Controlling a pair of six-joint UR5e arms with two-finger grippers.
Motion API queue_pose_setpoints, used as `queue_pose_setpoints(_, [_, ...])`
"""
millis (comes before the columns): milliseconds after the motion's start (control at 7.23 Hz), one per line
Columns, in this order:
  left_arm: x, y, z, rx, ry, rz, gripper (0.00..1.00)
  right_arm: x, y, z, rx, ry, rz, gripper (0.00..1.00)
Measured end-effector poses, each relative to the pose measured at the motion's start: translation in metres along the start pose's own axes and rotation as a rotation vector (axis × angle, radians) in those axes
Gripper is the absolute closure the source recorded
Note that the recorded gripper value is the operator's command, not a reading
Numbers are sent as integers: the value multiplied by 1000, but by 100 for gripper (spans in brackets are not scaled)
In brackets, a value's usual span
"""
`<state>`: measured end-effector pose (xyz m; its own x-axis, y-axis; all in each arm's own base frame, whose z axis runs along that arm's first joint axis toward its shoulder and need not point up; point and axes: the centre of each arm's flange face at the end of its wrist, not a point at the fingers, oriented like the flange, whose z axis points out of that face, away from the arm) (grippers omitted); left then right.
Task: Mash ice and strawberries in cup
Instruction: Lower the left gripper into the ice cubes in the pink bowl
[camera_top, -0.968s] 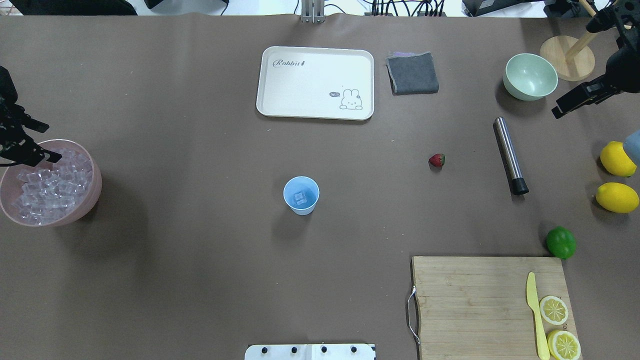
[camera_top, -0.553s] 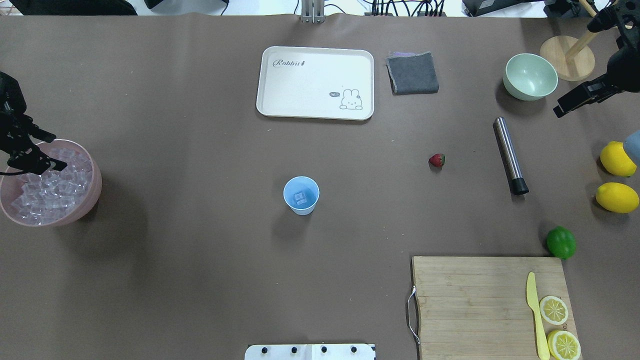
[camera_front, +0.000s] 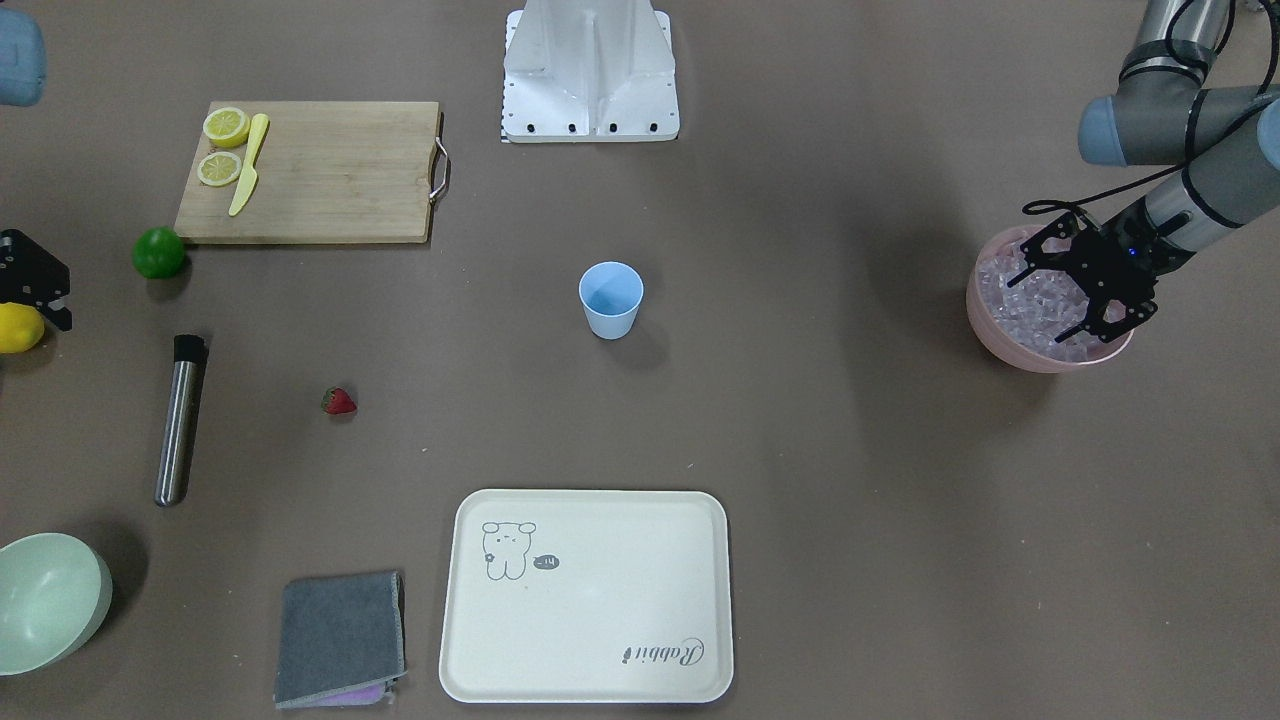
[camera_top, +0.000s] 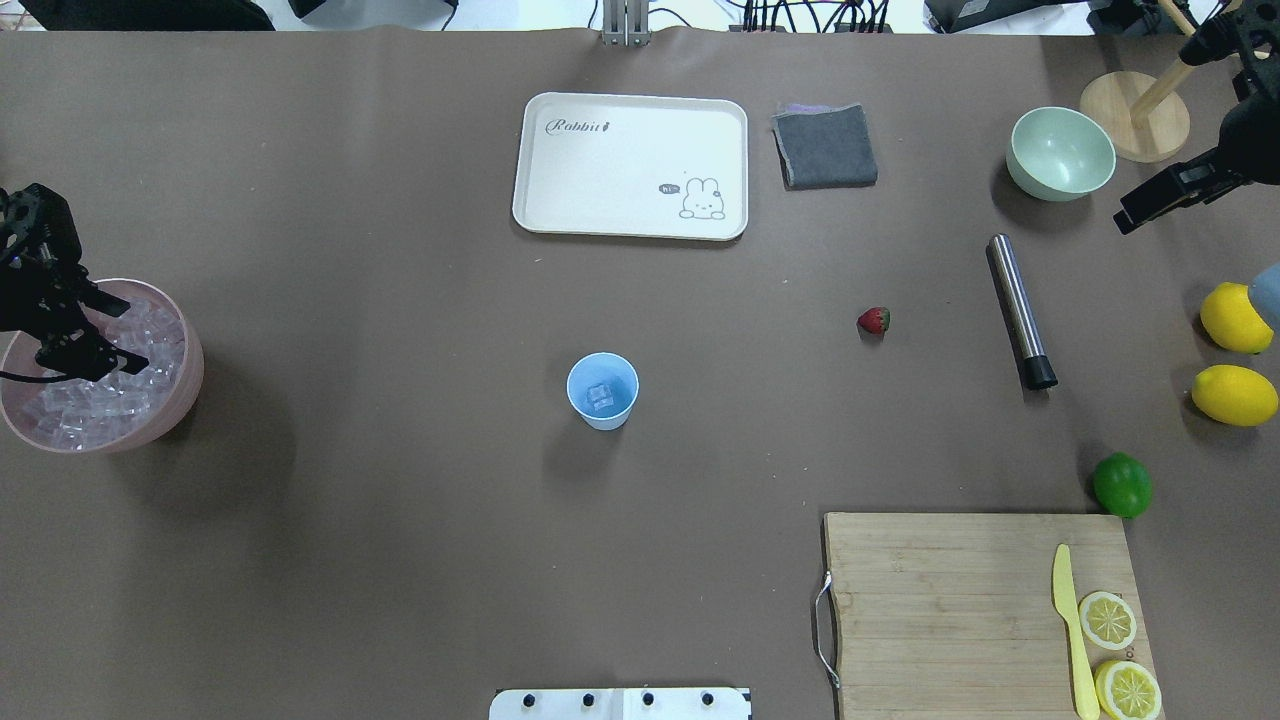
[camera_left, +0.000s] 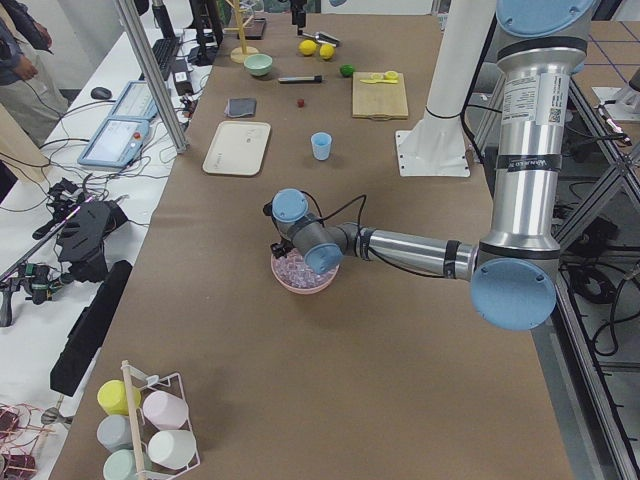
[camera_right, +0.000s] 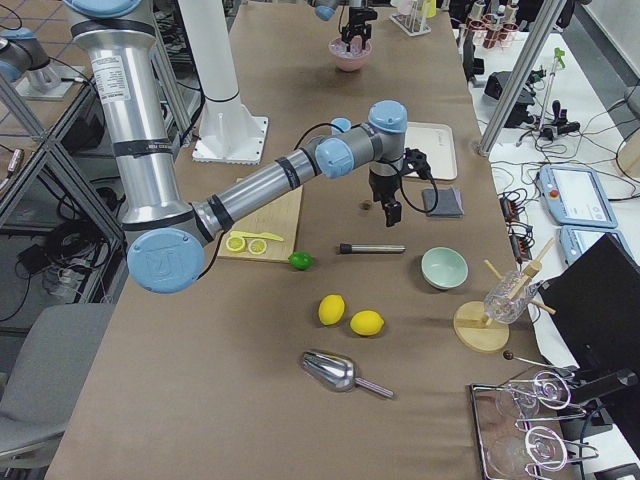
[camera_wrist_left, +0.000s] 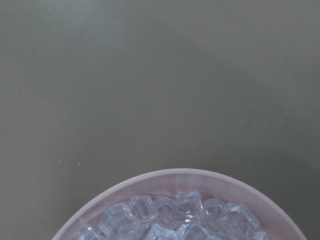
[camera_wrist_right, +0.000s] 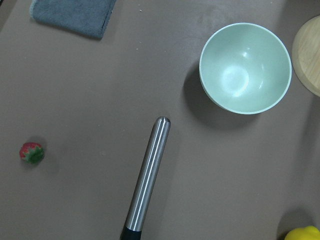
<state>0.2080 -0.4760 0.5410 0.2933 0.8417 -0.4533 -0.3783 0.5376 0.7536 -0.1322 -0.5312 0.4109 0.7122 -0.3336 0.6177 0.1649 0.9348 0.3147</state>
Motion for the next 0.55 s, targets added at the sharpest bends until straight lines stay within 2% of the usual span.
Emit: queue_pose_setpoints(553, [0,7,13,-26,-13,9,12,1,1,0,-1,3,2,0])
